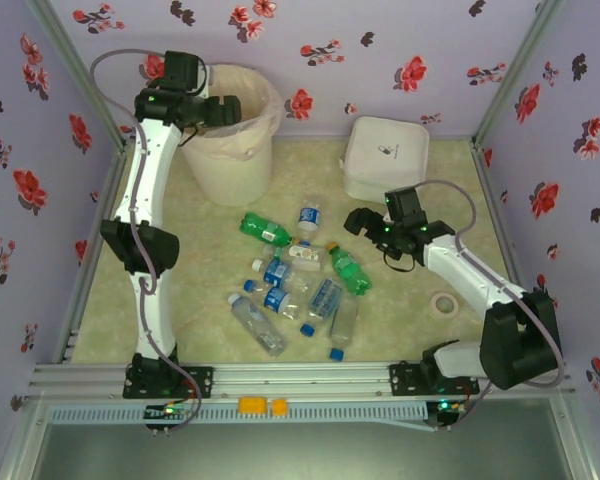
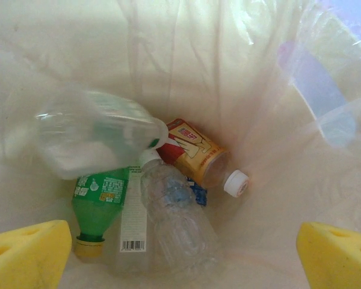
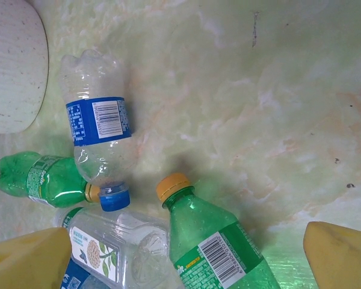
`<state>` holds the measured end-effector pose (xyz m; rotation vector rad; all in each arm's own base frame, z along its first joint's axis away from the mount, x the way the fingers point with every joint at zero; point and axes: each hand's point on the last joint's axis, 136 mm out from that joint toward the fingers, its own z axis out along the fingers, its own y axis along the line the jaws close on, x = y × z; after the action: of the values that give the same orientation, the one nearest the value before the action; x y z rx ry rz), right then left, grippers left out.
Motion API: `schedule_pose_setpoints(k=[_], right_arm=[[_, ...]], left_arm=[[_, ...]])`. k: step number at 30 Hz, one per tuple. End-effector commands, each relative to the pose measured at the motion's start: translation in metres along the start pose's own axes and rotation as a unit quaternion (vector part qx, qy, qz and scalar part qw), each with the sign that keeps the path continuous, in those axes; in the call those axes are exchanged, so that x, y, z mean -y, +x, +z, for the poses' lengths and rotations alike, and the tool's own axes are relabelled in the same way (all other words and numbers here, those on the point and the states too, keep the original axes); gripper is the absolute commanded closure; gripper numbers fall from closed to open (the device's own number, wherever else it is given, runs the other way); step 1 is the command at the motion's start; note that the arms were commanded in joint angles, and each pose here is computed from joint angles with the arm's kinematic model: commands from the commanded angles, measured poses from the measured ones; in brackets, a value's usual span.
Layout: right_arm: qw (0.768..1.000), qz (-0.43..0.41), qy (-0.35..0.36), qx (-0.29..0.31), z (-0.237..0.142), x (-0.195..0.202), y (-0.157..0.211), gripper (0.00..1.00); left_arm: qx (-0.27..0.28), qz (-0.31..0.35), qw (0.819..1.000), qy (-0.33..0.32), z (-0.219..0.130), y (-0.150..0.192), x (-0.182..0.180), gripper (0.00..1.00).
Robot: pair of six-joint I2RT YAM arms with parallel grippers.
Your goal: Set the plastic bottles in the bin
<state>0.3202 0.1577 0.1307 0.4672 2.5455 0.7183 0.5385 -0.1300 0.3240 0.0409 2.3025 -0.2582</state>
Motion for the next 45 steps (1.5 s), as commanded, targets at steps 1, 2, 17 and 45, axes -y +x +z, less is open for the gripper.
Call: schedule_pose_setpoints(k=[1,2,17,45], right_arm=[[1.0,-0.01,0.012,0.005,-0.005,0.003,0.001,0.0],[1.0,-0.011,0.013,0.004,-0.006,0.004,0.002,0.0],[1.0,-0.013,-0.002,-0.006,0.021,-0.013,-0.008,0.0],[0.998,-0.052,-0.006,-0.045,0.137,-0.094,-0.024,0.01]], left_arm=[[0.053,0.008,0.998,0.029,-0.05,-0.023,0.02,0.0],[0.06,0.01,0.998,0.031,-0.059,-0.024,0.023,0.0],[0.195,0.005,0.965,0.176,-0.154,0.018,0.09,0.0],[0.002,-0.229,0.967,0.108,-0.045,0.262,0.05,0.0]])
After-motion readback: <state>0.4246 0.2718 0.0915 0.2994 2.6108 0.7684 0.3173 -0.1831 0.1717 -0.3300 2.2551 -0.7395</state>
